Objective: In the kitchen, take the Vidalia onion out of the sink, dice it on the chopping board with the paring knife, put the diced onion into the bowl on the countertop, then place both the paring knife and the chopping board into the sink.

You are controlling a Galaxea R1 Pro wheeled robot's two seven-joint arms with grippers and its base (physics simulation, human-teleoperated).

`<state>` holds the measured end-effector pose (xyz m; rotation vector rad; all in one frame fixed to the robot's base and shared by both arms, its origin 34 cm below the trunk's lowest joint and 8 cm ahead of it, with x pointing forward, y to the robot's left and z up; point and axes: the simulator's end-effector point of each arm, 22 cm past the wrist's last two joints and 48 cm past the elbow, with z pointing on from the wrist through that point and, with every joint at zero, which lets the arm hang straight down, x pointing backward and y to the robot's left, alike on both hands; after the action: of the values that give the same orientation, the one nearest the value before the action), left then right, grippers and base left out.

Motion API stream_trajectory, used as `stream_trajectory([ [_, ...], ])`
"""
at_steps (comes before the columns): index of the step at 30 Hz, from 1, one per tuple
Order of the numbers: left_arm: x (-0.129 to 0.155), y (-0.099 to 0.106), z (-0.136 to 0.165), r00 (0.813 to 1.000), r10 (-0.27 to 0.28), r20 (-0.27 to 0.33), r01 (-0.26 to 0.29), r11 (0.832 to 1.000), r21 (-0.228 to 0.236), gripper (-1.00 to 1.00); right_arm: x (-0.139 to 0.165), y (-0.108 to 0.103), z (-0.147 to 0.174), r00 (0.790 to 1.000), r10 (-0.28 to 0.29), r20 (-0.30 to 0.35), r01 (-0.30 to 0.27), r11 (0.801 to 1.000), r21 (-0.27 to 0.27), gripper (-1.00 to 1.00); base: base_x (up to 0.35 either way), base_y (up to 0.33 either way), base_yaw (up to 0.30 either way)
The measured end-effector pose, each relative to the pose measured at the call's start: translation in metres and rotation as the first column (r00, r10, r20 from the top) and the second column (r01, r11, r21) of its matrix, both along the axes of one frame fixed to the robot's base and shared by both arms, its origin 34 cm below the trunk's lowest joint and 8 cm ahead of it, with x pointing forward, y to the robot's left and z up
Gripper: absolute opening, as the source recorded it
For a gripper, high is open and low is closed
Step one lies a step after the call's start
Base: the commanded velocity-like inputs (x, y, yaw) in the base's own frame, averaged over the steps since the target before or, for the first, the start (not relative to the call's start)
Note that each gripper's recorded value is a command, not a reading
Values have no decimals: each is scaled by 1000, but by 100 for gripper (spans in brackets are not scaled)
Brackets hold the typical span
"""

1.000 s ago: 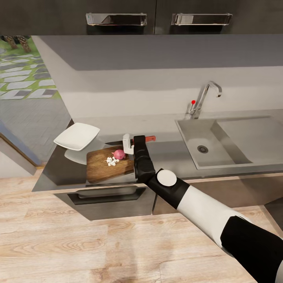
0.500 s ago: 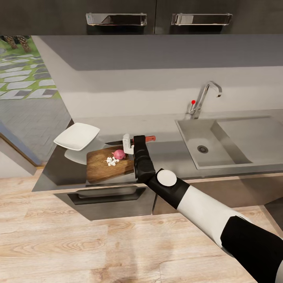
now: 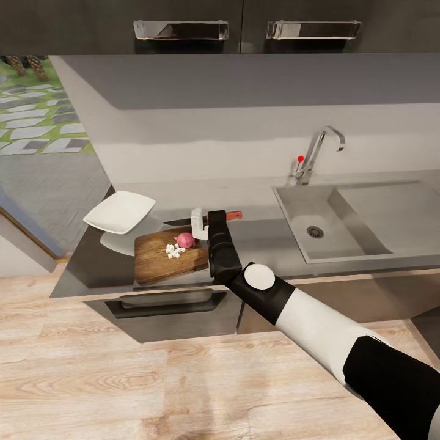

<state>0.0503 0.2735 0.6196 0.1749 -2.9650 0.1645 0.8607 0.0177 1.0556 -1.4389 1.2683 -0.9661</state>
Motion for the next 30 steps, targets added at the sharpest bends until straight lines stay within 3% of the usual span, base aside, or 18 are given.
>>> stream_trajectory([
  [6, 3, 26, 1, 1000, -2, 6, 2, 1000, 29, 100, 0, 0, 0, 1000, 0, 1, 0, 1000, -1, -100, 0, 0, 0],
  [10, 9, 41, 3, 1000, 21, 18, -21, 1000, 2, 100, 0, 0, 0, 1000, -1, 1, 1, 1000, -1, -100, 0, 0, 0],
  [14, 24, 56, 2, 997, 55, 52, -55, 998, 4, 100, 0, 0, 0, 1000, 0, 1, 0, 1000, -1, -100, 0, 0, 0],
  [17, 61, 58, -6, 992, 59, 111, -58, 998, -9, 100, 0, -1, 0, 1000, 0, 2, 0, 1000, -2, -100, 0, 0, 0],
  [25, 186, 44, -4, 992, 53, 116, -42, 994, -101, 100, 1, -1, 3, 1000, -1, 21, 1, 1000, 0, -100, 0, 0, 0],
  [28, 256, 28, 14, 978, 24, 205, 4, 990, -138, 100, 2, -1, 3, 1000, -2, 21, 2, 1000, -1, -100, 0, 0, 0],
  [30, 303, 18, 31, 954, 2, 299, 46, 987, -152, 100, 2, -2, 2, 1000, -3, 20, 3, 1000, -2, -100, 0, 0, 0],
])
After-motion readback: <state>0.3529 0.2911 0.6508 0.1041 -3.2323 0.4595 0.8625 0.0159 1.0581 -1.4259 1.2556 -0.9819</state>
